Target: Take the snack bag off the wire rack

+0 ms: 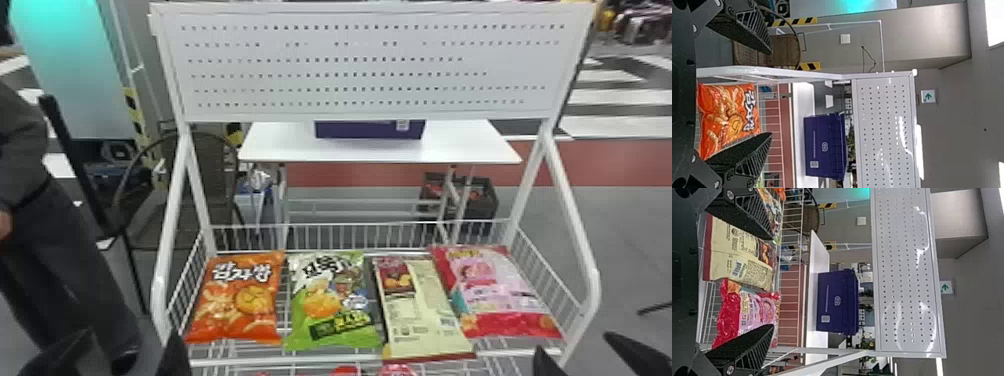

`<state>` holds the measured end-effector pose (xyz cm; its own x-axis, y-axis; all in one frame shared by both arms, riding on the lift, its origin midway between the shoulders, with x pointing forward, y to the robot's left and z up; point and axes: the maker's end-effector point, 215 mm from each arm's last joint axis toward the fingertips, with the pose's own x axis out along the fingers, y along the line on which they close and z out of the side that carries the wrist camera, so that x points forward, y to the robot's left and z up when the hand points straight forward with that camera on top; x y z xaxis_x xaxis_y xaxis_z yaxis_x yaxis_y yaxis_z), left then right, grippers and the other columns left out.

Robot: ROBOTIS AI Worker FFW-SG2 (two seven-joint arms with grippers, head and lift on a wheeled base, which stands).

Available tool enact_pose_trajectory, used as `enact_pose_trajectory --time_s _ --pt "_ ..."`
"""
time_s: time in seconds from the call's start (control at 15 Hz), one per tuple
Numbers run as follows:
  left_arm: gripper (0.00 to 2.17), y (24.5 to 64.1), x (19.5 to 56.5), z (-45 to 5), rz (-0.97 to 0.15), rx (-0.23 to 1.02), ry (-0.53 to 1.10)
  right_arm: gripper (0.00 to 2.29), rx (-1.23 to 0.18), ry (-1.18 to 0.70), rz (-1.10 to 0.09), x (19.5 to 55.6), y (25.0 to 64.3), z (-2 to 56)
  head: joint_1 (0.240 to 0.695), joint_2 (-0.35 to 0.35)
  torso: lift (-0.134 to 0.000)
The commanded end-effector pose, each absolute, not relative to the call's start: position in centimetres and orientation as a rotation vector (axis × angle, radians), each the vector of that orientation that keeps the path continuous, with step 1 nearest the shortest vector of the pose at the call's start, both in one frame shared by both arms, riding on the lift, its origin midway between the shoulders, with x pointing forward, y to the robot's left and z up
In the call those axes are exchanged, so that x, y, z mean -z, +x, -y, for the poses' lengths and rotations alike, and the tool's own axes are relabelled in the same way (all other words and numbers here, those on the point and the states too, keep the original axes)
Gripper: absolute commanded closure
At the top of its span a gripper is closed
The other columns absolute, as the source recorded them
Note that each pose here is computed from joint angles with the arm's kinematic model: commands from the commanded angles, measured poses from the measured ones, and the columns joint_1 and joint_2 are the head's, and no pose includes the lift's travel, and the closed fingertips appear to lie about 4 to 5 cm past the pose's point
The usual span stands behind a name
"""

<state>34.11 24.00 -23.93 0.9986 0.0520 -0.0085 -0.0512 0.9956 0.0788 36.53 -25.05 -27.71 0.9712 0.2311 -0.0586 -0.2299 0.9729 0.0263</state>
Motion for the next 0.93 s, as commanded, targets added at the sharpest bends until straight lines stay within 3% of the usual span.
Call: enact_pose_trajectory --time_s 0.0,0.6,0.87 --pt "0.16 34.2 23.9 -23.9 -0.011 -0.051 0.076 0.10 -0.233 0.019 -0.057 27.6 36.5 25.1 0.499 0.000 0.000" --pt "0.16 34.1 24.0 -23.8 -0.012 -0.049 0.076 0.10 -0.231 0.019 -0.057 27.6 36.6 25.1 0.499 0.000 0.000" --pt "0.16 33.9 24.4 -23.4 -0.021 -0.037 0.076 0.10 -0.208 0.033 -0.061 29.4 41.1 25.8 0.499 0.000 0.000"
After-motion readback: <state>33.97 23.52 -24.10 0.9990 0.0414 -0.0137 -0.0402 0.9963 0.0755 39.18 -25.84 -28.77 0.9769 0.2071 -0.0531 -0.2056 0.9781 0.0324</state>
